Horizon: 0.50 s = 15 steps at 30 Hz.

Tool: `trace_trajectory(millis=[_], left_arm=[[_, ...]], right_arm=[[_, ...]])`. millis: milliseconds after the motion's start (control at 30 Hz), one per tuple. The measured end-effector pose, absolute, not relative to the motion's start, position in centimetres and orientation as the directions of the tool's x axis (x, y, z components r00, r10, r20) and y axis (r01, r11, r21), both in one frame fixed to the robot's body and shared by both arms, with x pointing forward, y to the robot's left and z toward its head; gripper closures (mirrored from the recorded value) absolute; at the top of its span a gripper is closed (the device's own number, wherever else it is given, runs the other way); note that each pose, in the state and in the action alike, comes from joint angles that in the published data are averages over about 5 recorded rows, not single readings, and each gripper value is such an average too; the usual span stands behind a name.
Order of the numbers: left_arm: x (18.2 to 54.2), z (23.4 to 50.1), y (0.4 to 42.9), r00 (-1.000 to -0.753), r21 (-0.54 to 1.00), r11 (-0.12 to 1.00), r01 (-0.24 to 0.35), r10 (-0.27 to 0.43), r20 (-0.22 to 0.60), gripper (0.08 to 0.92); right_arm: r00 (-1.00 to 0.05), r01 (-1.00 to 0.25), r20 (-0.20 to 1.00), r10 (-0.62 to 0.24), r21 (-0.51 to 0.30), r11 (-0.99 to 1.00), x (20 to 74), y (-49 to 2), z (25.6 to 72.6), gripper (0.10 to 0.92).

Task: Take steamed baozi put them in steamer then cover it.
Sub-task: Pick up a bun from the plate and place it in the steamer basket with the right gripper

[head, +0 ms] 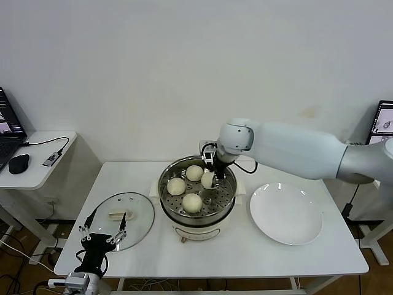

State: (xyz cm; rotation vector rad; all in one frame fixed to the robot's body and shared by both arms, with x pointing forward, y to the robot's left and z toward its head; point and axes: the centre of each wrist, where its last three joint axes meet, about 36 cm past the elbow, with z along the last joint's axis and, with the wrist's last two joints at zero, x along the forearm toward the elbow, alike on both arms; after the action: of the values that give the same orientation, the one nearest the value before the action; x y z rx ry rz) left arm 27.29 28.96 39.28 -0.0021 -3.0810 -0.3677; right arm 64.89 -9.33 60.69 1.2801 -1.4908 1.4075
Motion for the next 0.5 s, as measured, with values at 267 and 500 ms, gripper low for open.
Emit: trace_trajectory(millis=[267,500], left_arm=[[27.3,39.2,29.0,-0.999,0.234,0.972,0.005,-0.005,0.040,0.177],[27.2,39.0,28.9,-0.999,0.230,0.973,0.003,-0.007,0.042,0.177]], right_arm=[[-0.247,-0.962,0.954,-0.170,-0.262,-0.073,64.5,-8.8,59.3,0.462],[-0.242,-0.965,0.957,-0.159,-0.255,-0.065,64.2,-8.7,58.8,0.453]])
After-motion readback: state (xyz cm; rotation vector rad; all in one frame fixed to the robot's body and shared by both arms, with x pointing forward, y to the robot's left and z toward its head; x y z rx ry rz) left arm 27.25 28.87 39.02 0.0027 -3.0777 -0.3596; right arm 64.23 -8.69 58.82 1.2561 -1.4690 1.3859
